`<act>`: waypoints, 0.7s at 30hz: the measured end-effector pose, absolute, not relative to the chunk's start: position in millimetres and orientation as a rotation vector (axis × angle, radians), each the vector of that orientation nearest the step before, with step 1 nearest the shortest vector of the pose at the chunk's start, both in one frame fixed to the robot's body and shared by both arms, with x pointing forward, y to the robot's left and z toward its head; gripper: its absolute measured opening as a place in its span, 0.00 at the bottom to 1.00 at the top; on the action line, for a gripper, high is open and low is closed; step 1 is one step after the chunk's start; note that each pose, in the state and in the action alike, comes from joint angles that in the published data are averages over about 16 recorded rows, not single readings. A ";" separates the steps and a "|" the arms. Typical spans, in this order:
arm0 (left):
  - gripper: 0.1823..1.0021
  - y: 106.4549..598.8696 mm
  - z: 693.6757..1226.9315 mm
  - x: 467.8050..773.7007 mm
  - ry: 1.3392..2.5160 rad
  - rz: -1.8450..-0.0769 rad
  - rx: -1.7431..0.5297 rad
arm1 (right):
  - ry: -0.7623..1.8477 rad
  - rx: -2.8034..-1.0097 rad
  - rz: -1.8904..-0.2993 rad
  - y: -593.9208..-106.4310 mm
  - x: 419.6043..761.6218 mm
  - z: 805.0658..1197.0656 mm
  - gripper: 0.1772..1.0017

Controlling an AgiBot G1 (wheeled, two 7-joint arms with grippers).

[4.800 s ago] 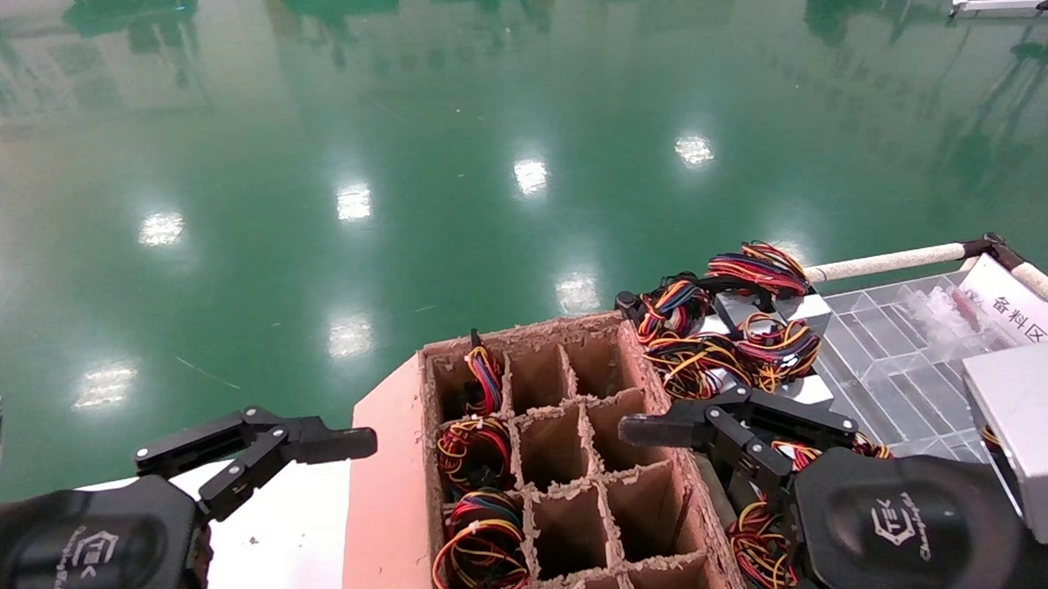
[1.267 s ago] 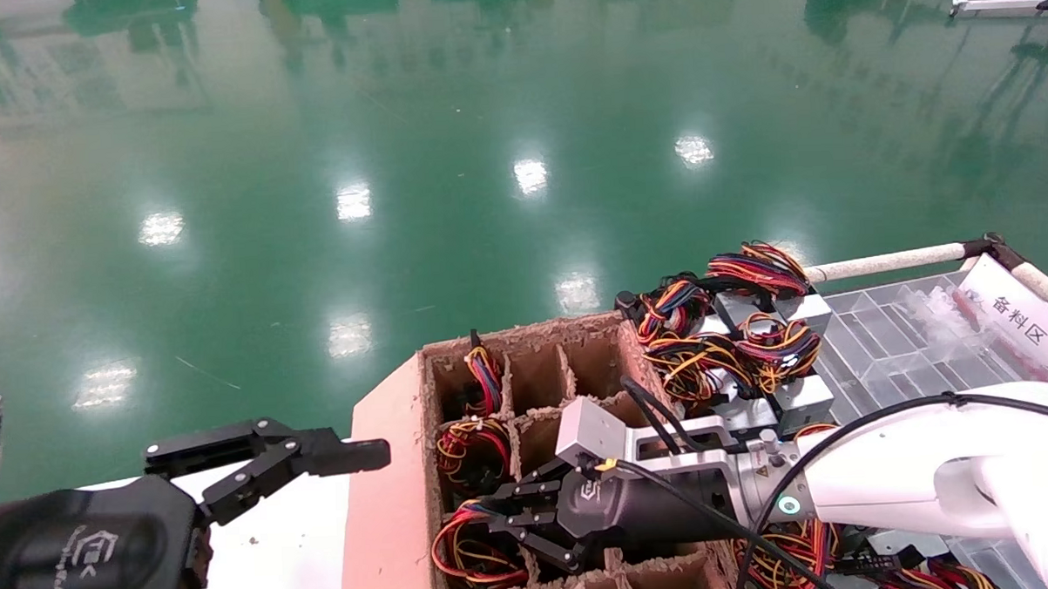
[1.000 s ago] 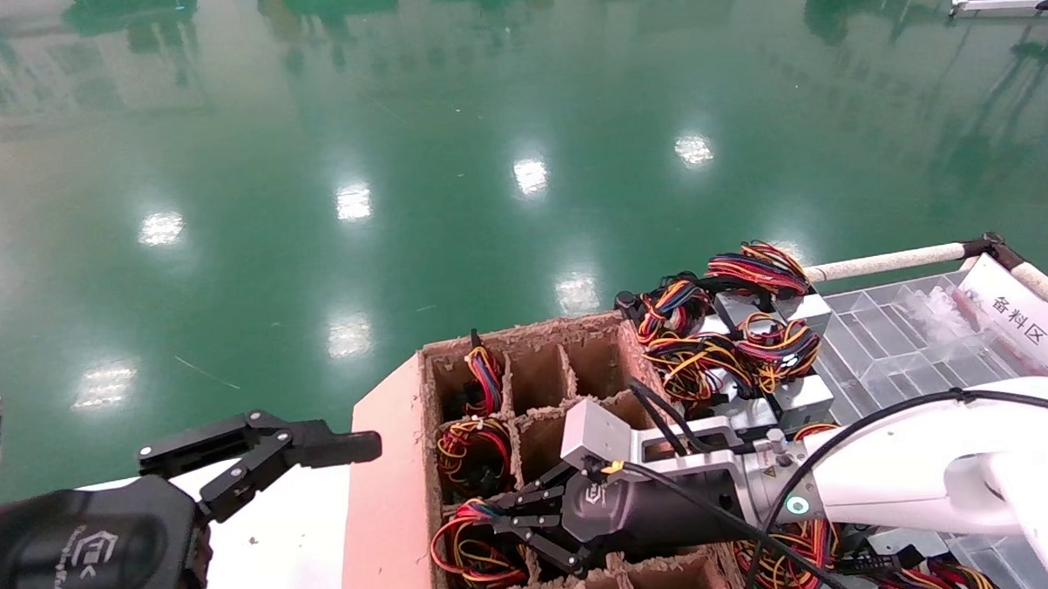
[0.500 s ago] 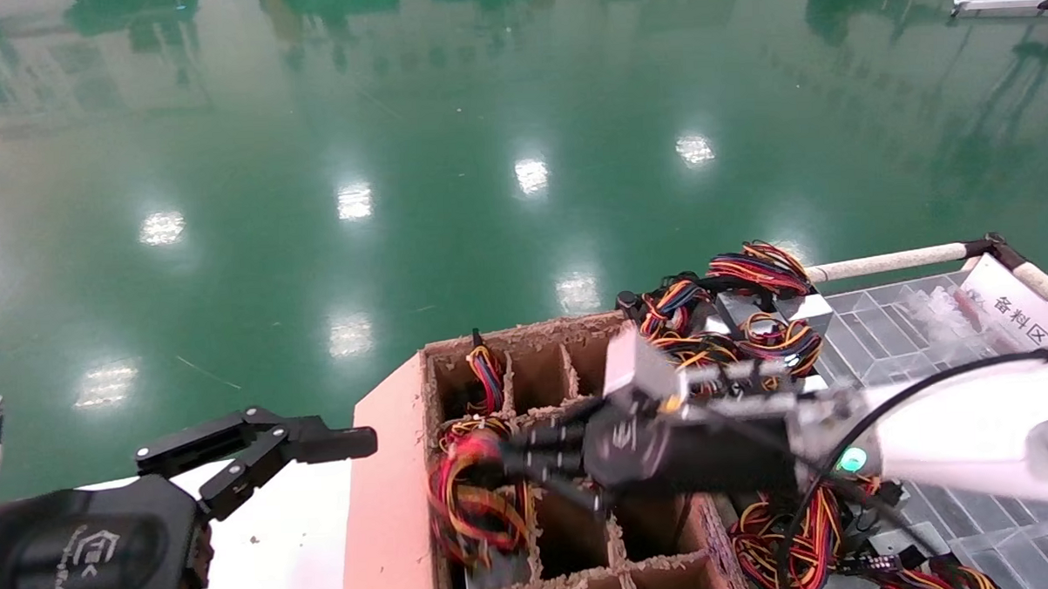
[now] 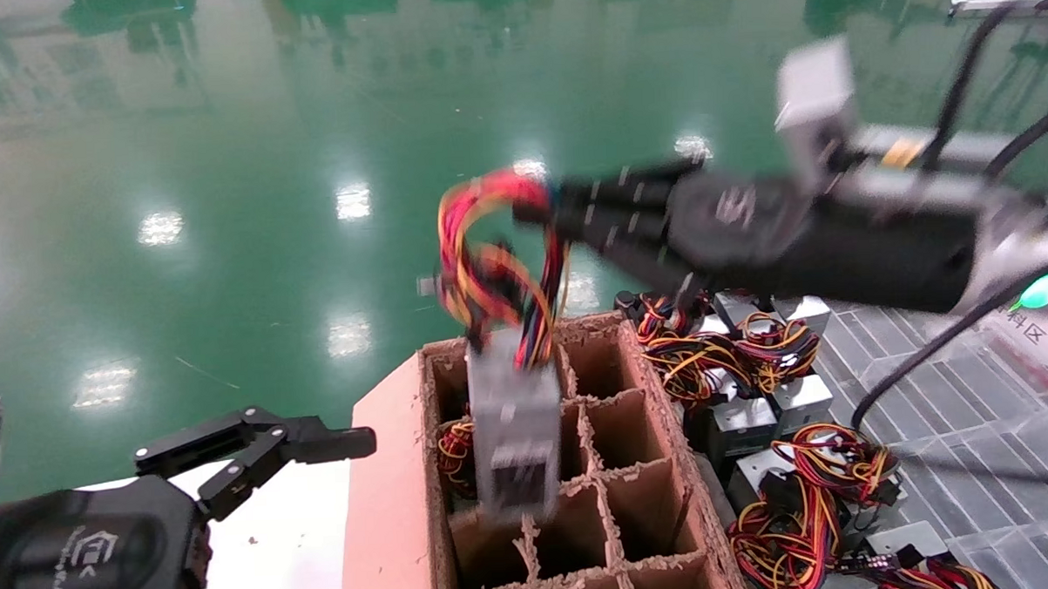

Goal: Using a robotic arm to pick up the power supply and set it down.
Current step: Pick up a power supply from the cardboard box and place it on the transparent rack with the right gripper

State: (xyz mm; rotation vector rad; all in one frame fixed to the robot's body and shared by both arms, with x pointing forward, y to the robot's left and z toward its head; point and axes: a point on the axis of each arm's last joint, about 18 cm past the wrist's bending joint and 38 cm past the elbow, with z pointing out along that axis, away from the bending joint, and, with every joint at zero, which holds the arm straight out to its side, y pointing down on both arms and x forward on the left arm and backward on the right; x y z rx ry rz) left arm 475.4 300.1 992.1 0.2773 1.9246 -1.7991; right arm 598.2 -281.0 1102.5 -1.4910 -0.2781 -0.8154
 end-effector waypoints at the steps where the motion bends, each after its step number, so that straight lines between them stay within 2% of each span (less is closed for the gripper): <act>1: 1.00 300.1 992.1 475.4 1.925 -1.799 0.277 | -0.280 -1.484 -0.831 -286.2 593.8 1110.5 0.04; 11: 1.00 300.1 992.1 475.4 1.925 -1.799 0.277 | -0.228 -1.490 -1.043 -352.2 558.5 1169.8 0.04; 21: 1.00 300.1 992.1 475.4 1.925 -1.799 0.277 | -0.159 -1.632 -1.268 -413.0 529.1 1191.0 0.04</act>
